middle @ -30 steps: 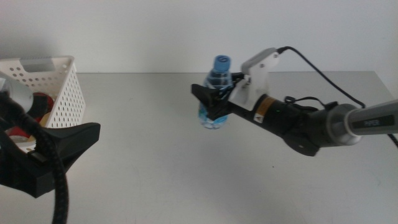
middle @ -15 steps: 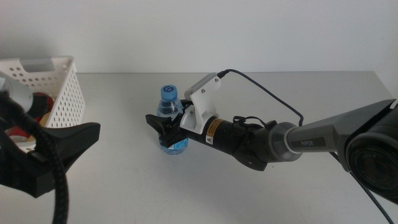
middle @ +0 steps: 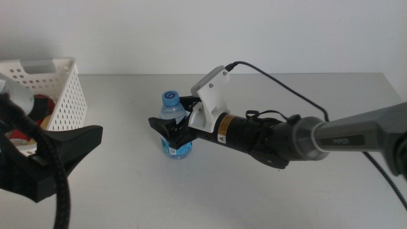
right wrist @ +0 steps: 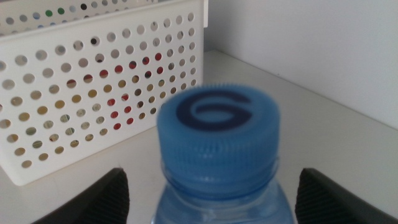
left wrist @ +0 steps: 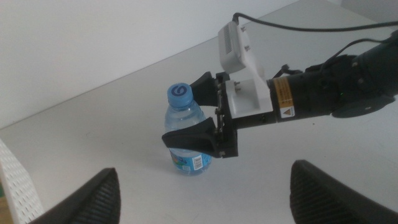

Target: Use arms to grab the bottles and put them into the dustbin to the left of the table.

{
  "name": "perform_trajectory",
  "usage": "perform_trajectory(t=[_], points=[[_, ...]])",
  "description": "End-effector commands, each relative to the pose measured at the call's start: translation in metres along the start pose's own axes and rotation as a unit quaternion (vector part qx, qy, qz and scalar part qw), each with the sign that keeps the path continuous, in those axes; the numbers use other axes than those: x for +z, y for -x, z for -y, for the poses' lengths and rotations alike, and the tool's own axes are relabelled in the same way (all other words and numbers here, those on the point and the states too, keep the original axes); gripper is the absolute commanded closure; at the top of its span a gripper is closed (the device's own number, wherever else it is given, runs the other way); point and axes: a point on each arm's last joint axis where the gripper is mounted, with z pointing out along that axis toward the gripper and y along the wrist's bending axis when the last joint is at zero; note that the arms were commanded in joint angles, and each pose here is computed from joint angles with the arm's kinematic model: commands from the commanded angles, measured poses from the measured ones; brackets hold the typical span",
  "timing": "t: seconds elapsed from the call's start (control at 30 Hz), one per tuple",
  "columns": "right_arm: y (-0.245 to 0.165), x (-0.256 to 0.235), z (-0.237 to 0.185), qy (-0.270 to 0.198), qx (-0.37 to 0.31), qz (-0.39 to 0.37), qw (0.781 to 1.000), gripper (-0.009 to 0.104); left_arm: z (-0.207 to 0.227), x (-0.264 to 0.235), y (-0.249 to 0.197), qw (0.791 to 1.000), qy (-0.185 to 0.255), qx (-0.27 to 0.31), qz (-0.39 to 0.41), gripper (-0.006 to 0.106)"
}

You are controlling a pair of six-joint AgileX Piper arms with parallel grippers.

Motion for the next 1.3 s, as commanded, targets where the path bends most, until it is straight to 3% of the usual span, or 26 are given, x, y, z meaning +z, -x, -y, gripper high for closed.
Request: perform_trajectory(t=[0.0, 0.17, 0.37, 0.6, 0.7, 0.8, 0.93, 1.03, 1.27], points=[[0.059, -0.024, 0.000, -0.005, -0.010, 0.065, 0.998, 0.001, 0.000, -0.005, 0.015, 0.999, -0.002, -0.007, 0.051, 0.007], [0.089, -0.085, -0.003, -0.033, 0.026, 0.024, 0.999, 0.001, 0.000, -0.005, 0.015, 0.999, -0.002, -0.007, 0.051, 0.007], [0.140, -0.154, -0.025, -0.090, -0.003, -0.014, 0.996, 0.001, 0.000, -0.005, 0.015, 0.999, -0.002, -0.007, 0.051, 0.007], [0.160, -0.220, -0.042, -0.166, 0.099, 0.014, 0.981, 0.005, 0.000, -0.005, 0.015, 0.999, -0.002, -0.007, 0.051, 0.007], [0.169, -0.254, -0.049, -0.206, 0.087, 0.028, 0.974, 0.008, 0.000, -0.005, 0.015, 0.999, -0.002, -0.007, 0.051, 0.007], [0.176, -0.281, -0.058, -0.233, 0.065, -0.005, 0.970, 0.009, 0.000, -0.005, 0.015, 0.999, -0.002, -0.007, 0.051, 0.007], [0.177, -0.308, -0.076, -0.207, 0.015, -0.076, 0.975, 0.010, 0.000, -0.005, 0.015, 0.999, -0.002, -0.007, 0.051, 0.007], [0.179, -0.321, -0.086, -0.187, -0.003, -0.082, 0.979, 0.010, 0.000, -0.005, 0.015, 0.999, -0.002, -0.007, 0.051, 0.007], [0.181, -0.326, -0.087, -0.190, -0.001, -0.075, 0.979, 0.010, 0.000, -0.005, 0.015, 0.999, -0.002, -0.007, 0.051, 0.007]])
